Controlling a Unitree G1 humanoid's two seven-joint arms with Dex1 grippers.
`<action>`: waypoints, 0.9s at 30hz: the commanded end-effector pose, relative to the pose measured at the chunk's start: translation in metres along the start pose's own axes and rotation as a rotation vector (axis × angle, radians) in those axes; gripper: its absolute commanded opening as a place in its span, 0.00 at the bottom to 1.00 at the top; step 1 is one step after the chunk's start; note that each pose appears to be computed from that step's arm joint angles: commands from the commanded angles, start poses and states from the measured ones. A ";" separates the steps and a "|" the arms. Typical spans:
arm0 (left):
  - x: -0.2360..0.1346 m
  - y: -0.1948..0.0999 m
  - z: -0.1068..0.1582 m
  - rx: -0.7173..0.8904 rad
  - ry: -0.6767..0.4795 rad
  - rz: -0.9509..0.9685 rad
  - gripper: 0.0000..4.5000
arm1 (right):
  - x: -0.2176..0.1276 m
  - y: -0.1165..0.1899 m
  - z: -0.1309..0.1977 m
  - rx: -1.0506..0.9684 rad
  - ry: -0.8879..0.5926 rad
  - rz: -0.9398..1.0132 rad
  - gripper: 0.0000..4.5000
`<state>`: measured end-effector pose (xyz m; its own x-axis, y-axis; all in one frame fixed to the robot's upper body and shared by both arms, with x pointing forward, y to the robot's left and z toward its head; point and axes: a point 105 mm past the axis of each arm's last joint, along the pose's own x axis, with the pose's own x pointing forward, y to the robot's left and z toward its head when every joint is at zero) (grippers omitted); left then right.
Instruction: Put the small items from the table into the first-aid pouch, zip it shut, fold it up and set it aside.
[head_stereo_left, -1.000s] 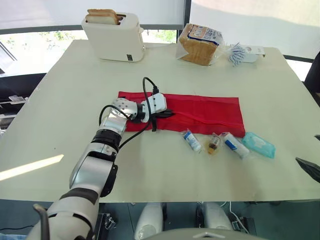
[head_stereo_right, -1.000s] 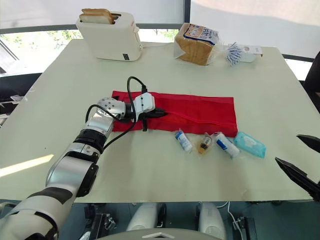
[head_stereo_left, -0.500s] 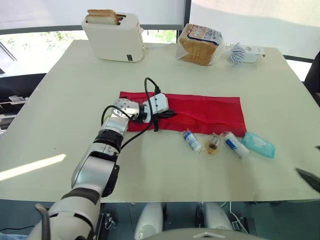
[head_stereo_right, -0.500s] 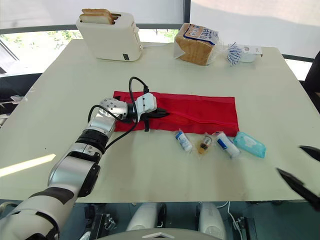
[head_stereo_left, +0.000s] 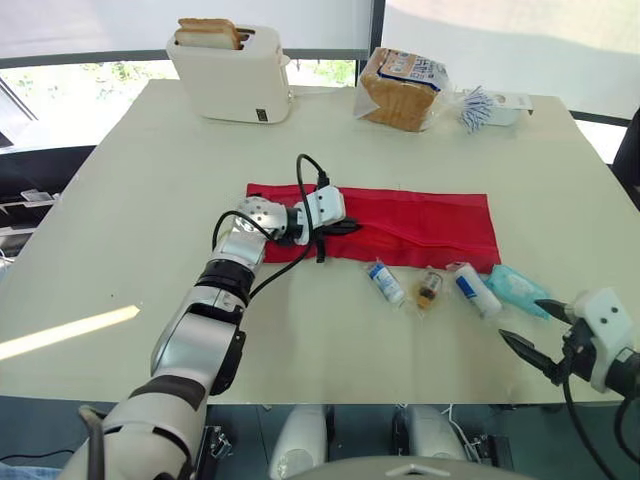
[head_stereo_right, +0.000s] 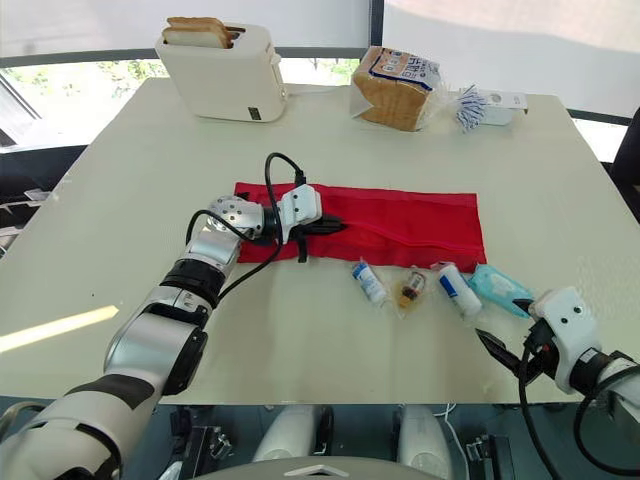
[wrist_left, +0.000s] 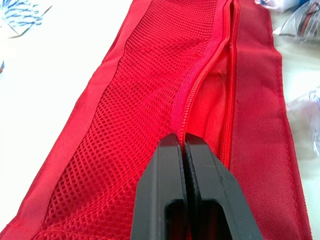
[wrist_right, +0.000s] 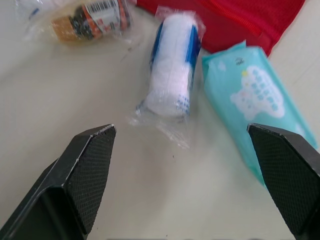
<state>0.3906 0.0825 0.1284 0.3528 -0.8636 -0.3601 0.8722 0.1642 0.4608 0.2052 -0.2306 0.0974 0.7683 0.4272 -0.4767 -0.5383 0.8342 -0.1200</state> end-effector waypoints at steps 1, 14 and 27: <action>0.001 0.007 0.016 0.051 -0.036 0.018 0.01 | 0.010 0.002 0.005 0.056 -0.015 0.005 1.00; 0.002 0.007 0.017 0.049 -0.042 0.018 0.00 | 0.037 0.003 0.003 0.064 -0.007 -0.039 0.80; 0.002 0.010 0.015 0.046 -0.033 0.025 0.00 | 0.036 0.001 0.013 0.126 -0.068 -0.054 0.03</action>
<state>0.3907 0.0789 0.1285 0.3524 -0.8671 -0.3520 0.8709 0.1662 0.4626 0.2368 -0.2087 0.0756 0.7965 0.3965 -0.4565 -0.4502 0.8929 -0.0099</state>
